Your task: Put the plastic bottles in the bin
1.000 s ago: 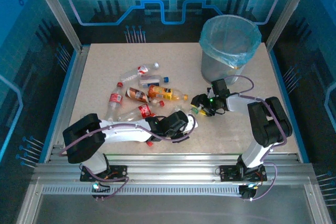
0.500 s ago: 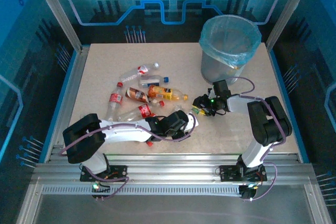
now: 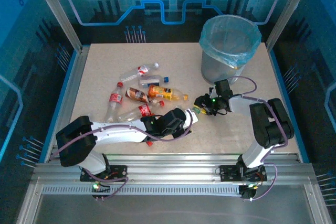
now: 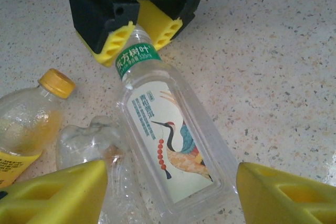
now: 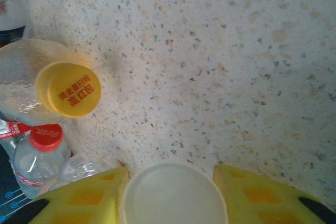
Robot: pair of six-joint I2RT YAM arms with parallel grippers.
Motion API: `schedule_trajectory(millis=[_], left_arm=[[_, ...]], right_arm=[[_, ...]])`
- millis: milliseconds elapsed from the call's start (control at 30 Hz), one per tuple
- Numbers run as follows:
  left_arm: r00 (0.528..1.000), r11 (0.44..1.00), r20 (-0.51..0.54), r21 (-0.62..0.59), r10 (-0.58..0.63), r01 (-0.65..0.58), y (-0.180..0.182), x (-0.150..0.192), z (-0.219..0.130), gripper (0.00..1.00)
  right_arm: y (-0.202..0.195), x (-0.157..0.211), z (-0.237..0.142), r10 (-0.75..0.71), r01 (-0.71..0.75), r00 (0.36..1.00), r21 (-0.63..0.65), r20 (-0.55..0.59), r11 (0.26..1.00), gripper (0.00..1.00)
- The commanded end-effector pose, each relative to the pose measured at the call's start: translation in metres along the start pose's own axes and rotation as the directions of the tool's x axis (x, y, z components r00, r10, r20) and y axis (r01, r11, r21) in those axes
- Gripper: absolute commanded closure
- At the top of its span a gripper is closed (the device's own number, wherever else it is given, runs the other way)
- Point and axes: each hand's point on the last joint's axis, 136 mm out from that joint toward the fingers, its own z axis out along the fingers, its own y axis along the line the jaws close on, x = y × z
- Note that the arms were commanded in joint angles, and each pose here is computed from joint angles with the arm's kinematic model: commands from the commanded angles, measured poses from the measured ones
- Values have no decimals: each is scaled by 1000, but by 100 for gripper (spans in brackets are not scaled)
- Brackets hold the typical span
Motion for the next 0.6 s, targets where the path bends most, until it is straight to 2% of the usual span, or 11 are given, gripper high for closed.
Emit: schedule_trajectory(millis=[0, 133, 267, 367, 567], left_arm=[[1000, 1000, 20, -22, -21, 21, 4, -3, -7, 32], [995, 995, 60, -58, -82, 85, 18, -16, -19, 32], [974, 982, 163, -84, -156, 172, 38, -41, -50, 33], [945, 968, 263, -101, -195, 228, 56, -62, -81, 33], [870, 934, 430, -142, -241, 329, 90, -89, -141, 35]], right_arm=[[2, -3, -13, -11, 11, 1000, -4, 27, 1000, 66], [12, -3, -30, -59, 58, 995, 25, 82, 998, 70], [33, -5, -68, -219, 192, 952, 138, 214, 972, 73], [54, -6, -102, -373, 300, 873, 257, 315, 919, 76], [124, -9, -170, -584, 440, 658, 386, 475, 810, 81]])
